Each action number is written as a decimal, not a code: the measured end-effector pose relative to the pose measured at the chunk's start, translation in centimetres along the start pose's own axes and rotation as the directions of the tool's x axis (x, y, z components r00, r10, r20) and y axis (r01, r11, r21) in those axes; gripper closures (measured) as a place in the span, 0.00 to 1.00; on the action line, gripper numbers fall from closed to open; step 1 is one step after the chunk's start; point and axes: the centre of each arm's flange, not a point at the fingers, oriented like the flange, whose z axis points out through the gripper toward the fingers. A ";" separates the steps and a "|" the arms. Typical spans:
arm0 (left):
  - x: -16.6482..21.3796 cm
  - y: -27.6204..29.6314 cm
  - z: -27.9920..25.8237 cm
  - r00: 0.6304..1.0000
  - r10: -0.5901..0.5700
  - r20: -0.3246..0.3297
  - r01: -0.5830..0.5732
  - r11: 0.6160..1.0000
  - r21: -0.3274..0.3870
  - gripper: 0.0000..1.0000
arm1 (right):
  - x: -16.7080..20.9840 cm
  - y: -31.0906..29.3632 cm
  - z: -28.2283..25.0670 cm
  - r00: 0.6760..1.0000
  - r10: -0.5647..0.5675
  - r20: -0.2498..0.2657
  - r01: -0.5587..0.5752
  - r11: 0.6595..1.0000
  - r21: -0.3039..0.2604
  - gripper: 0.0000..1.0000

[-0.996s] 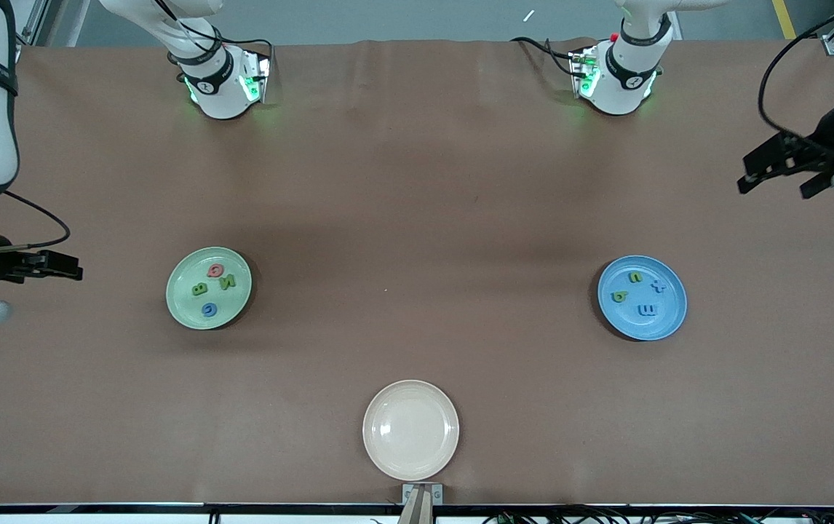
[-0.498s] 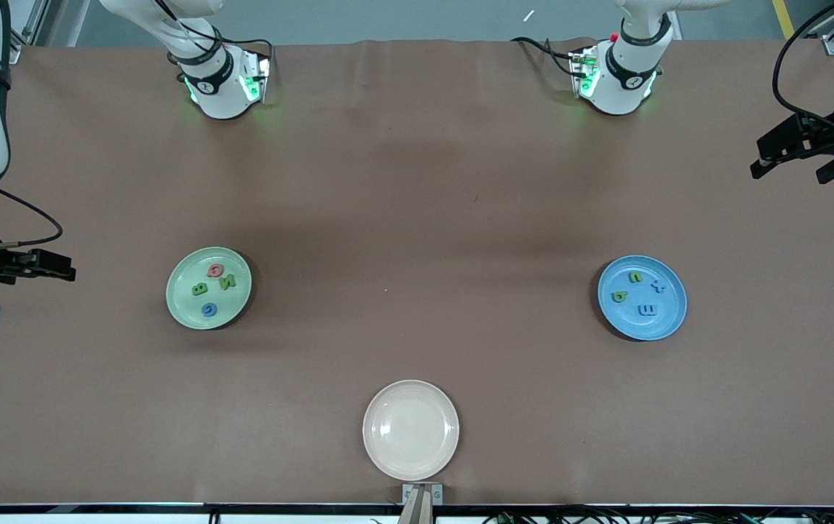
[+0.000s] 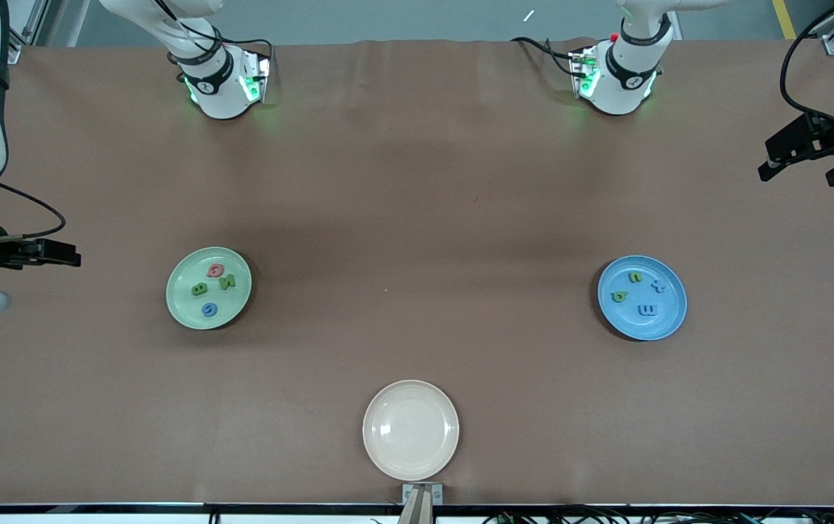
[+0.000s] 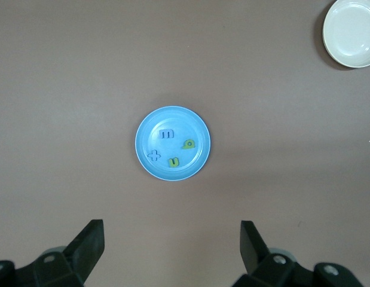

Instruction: Sort upper and lower case letters into plates

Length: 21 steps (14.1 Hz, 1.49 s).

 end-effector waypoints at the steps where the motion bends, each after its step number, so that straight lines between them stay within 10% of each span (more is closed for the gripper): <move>1: 0.2 0.0 0.4 1.000 0.000 0.006 0.000 1.000 0.000 0.00 | -0.1 0.1 0.0 1.000 0.003 0.008 -0.003 1.000 0.002 0.00; 21: 1.1 -0.2 1.1 1.000 -0.001 0.015 0.001 1.000 0.005 0.00 | -10.4 -0.7 -6.7 0.997 -0.004 -0.077 0.005 1.000 0.023 0.00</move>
